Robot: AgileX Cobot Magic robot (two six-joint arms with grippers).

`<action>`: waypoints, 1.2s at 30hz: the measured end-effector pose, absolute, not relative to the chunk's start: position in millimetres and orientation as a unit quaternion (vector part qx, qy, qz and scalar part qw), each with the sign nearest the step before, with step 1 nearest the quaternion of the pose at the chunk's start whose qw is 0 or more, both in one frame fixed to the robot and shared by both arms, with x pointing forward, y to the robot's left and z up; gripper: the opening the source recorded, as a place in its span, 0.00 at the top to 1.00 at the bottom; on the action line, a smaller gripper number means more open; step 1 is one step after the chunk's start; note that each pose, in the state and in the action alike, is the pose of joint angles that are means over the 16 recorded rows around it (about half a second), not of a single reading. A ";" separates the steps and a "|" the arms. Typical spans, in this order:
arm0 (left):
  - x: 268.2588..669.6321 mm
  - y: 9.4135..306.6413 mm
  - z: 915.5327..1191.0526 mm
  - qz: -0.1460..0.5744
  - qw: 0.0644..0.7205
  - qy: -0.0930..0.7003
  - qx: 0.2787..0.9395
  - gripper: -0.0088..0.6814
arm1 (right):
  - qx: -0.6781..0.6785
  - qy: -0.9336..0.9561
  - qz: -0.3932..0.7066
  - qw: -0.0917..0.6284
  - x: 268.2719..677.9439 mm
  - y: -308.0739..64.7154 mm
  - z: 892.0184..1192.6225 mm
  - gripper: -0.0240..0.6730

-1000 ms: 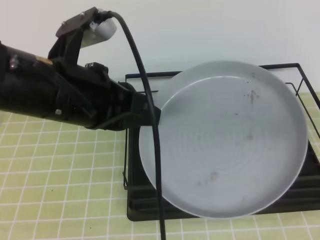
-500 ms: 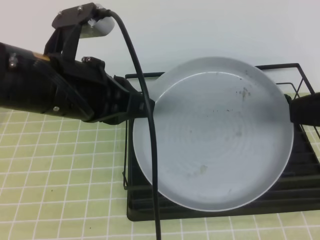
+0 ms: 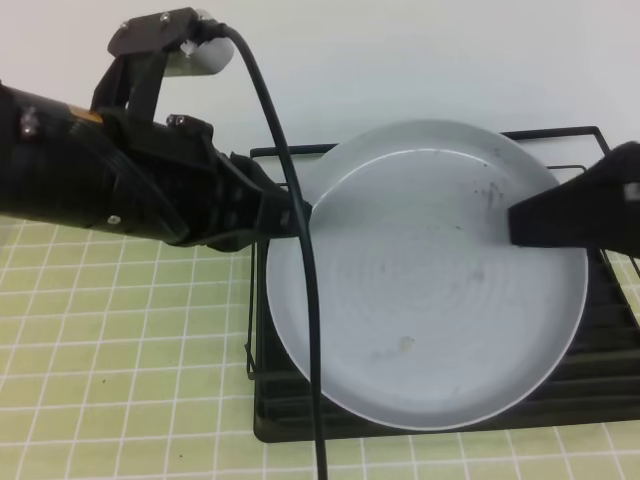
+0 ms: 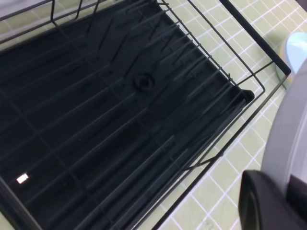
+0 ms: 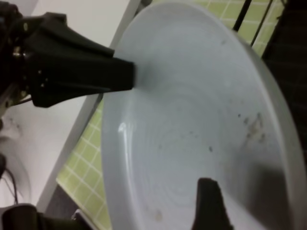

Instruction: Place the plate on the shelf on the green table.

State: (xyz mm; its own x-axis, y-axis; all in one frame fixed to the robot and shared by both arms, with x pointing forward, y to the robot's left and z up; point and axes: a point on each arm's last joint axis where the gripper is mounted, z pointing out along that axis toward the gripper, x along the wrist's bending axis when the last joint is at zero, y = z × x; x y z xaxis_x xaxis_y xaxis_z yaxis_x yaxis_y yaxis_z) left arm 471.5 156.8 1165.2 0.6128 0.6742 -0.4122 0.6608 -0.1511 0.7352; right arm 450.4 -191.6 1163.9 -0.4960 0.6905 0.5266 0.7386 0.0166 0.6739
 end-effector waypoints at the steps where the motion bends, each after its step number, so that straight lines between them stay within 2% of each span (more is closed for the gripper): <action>1: 471.5 156.8 1165.2 0.007 0.480 0.440 0.759 0.98 | -0.501 -0.713 -0.491 0.031 452.7 -190.2 1162.2 0.36; 19: 471.9 156.8 1165.7 0.009 0.483 0.440 0.757 0.98 | -0.484 -0.724 -0.487 0.070 465.0 -181.6 1149.8 0.38; 36: 472.0 157.0 1165.4 0.011 0.481 0.439 0.759 0.98 | -0.465 -0.747 -0.470 0.075 470.7 -179.4 1139.1 0.80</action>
